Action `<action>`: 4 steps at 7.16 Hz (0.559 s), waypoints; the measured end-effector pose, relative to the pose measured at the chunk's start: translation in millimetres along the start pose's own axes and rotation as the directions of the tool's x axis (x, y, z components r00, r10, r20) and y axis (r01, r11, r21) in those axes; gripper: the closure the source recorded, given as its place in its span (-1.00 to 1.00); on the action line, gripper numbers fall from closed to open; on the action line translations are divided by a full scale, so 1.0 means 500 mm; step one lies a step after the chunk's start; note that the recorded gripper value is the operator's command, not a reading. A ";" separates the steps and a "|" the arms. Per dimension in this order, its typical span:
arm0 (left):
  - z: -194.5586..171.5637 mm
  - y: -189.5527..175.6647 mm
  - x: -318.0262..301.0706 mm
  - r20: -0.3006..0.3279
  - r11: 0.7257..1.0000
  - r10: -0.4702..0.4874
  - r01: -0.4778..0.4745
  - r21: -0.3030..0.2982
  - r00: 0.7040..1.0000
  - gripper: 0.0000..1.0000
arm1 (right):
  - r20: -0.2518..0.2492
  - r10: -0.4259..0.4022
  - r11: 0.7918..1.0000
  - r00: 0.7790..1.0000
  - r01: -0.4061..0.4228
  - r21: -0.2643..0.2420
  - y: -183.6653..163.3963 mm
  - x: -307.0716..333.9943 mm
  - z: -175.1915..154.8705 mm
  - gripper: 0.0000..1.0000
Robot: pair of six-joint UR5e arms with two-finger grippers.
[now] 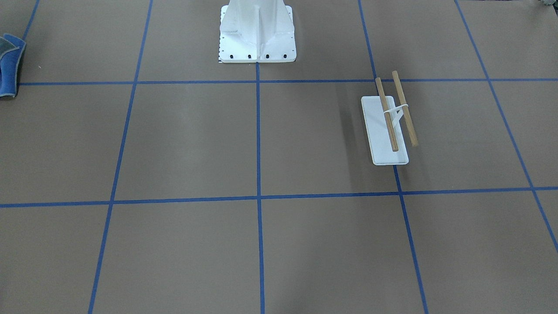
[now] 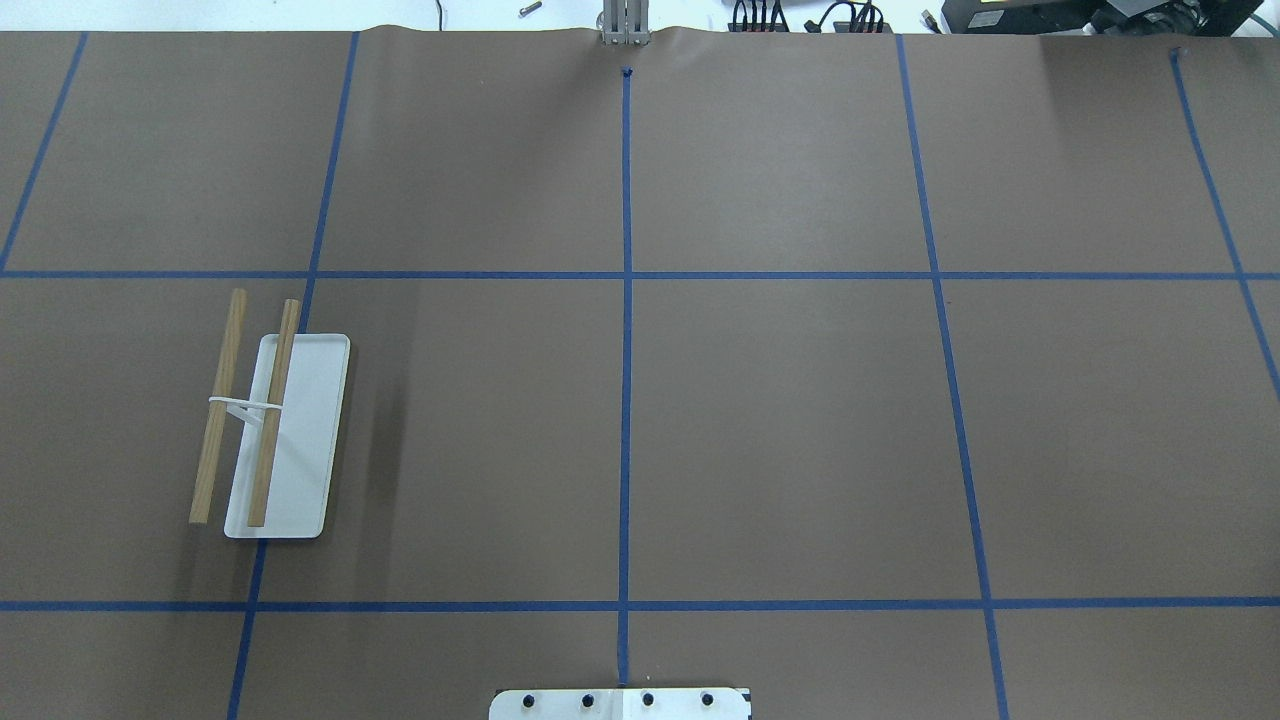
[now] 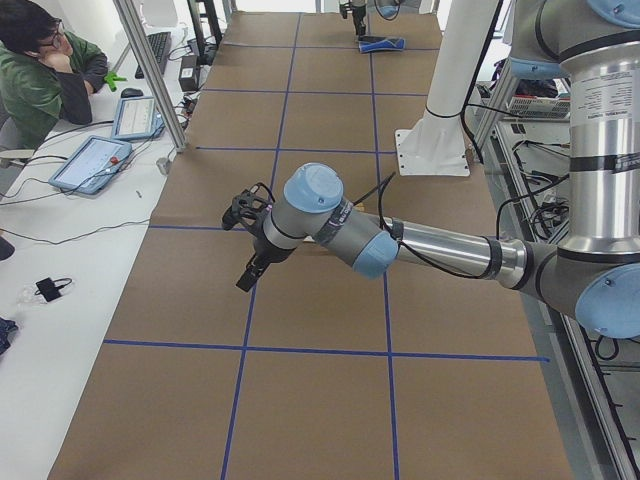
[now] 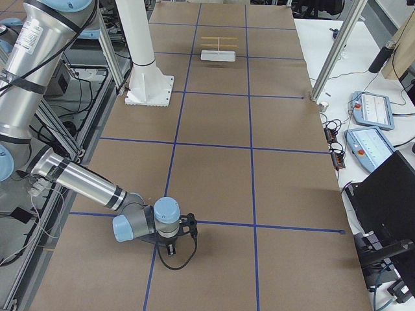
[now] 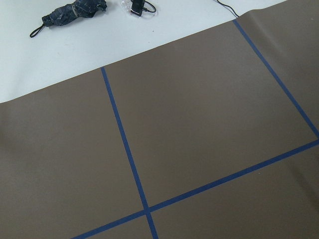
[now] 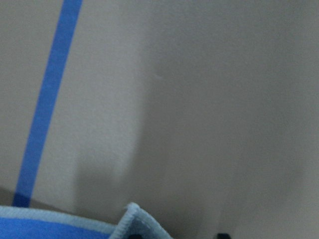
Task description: Hang towel on rack
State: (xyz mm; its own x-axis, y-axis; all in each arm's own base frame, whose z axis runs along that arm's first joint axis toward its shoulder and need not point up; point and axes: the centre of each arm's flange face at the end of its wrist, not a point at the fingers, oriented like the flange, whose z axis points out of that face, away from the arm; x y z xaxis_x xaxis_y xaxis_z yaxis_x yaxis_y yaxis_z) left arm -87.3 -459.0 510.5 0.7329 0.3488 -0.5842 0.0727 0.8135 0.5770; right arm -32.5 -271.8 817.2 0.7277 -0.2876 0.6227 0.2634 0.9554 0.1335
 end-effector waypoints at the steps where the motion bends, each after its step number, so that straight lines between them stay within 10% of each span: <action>1: 0.001 0.001 -0.001 0.000 1.000 0.000 0.000 0.000 1.000 -0.97 | 0.011 0.011 1.000 1.000 -0.011 0.004 -0.026 -0.033 -0.007 0.35; 3: 0.003 0.002 -0.003 0.000 1.000 -0.003 0.003 -0.003 1.000 -0.97 | 0.012 0.018 1.000 1.000 -0.019 0.002 -0.033 -0.052 -0.013 1.00; 4: 0.004 0.003 -0.004 0.000 1.000 -0.004 0.004 -0.004 1.000 -0.97 | 0.007 0.020 1.000 1.000 -0.020 0.003 -0.029 -0.052 -0.014 1.00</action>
State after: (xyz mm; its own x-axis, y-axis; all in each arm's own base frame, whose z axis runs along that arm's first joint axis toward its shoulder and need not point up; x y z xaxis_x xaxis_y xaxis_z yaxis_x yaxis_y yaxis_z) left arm -87.3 -459.3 513.8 0.7327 0.3457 -0.5862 0.0729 0.8166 0.5726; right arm -50.7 -278.9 793.6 0.7281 -0.2683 0.6307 0.2474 0.9610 0.1232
